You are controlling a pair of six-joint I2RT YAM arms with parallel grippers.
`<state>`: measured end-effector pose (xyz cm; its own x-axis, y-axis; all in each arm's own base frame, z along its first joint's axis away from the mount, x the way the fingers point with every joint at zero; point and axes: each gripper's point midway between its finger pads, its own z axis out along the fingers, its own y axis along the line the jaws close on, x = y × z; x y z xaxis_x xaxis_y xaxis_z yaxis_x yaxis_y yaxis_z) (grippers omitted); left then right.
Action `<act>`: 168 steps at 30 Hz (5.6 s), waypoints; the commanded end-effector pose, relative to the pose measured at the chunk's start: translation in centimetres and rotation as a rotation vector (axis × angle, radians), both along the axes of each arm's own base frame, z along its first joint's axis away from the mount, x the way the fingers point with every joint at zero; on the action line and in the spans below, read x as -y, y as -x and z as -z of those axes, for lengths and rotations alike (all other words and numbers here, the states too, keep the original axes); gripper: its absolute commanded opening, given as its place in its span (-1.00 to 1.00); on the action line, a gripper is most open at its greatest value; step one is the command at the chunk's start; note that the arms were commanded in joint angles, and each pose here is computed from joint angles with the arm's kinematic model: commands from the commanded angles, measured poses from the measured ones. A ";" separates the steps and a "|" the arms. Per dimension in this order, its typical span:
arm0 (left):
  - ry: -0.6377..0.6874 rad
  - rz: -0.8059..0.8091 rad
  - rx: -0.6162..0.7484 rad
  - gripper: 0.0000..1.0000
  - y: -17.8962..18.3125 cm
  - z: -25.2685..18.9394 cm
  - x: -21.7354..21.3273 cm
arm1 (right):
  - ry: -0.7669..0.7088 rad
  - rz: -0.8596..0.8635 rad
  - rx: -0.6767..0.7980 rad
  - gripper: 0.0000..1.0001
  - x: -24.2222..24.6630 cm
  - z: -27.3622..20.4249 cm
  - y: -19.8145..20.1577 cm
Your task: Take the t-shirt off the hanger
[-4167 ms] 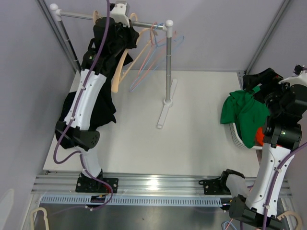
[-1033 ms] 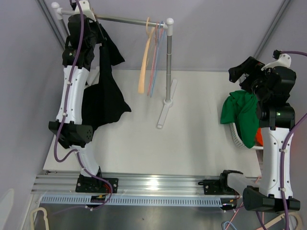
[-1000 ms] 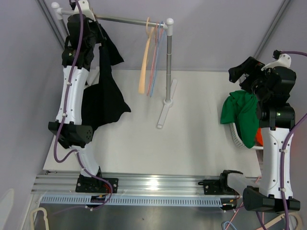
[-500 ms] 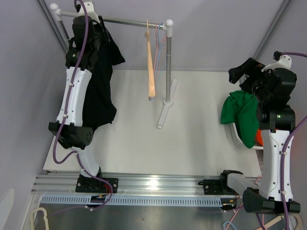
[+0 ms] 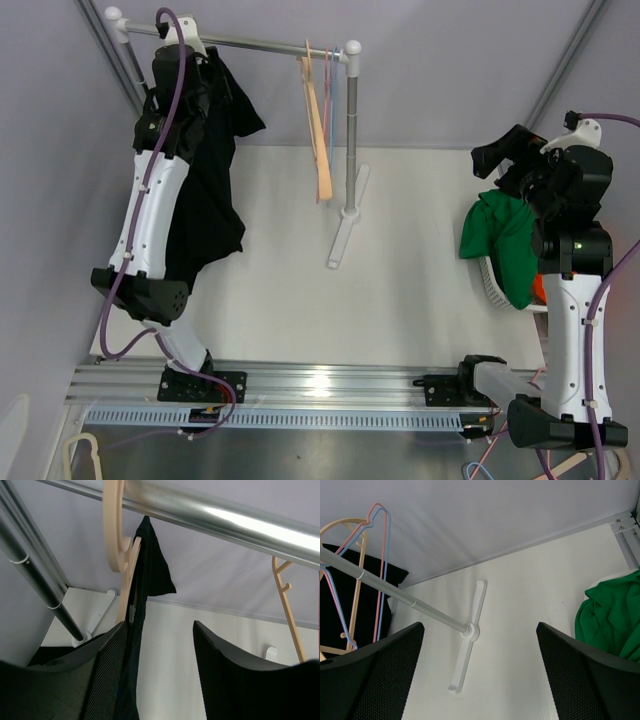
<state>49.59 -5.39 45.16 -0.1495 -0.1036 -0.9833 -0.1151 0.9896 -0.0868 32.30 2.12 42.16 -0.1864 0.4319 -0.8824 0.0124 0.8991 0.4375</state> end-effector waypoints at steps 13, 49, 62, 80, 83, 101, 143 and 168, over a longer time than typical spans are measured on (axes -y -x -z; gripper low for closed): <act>-0.076 -0.127 0.093 0.35 2.5 -4.9 -3.5 | -0.002 -0.046 0.050 0.99 -1.0 -1.3 0.0; -0.003 -0.048 0.281 -0.99 -6.2 -6.1 -2.1 | 0.029 -0.033 0.099 0.99 -0.6 -2.4 -3.0; 0.058 0.097 0.348 -0.99 1.4 -12.3 -0.4 | 0.000 -0.048 0.098 0.99 -1.2 -2.3 -2.3; 0.100 0.088 0.234 -0.99 8.8 -11.5 -0.2 | 0.097 -0.663 0.278 0.99 -18.0 -3.6 4.0; 0.111 0.033 0.230 -0.99 11.1 -11.5 -0.9 | 0.130 -0.840 0.330 0.99 -23.6 -3.1 7.7; 0.131 0.034 0.192 -0.99 15.0 -9.9 1.2 | 0.088 -1.266 0.530 0.99 -46.5 -0.3 17.7; 0.118 0.237 -0.013 -0.99 29.5 1.2 -0.2 | 0.286 -0.683 -0.032 -1.00 -37.1 14.5 12.4; 0.198 0.440 -0.038 -0.99 31.9 5.8 3.0 | 0.177 -0.033 0.345 -1.00 0.0 -12.9 -7.4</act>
<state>17.47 -7.69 37.58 -0.3072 -0.1740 -0.9356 0.2653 0.9285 -0.2598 40.09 1.89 41.87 -0.1687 0.2974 -0.9397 0.1124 0.9530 0.2814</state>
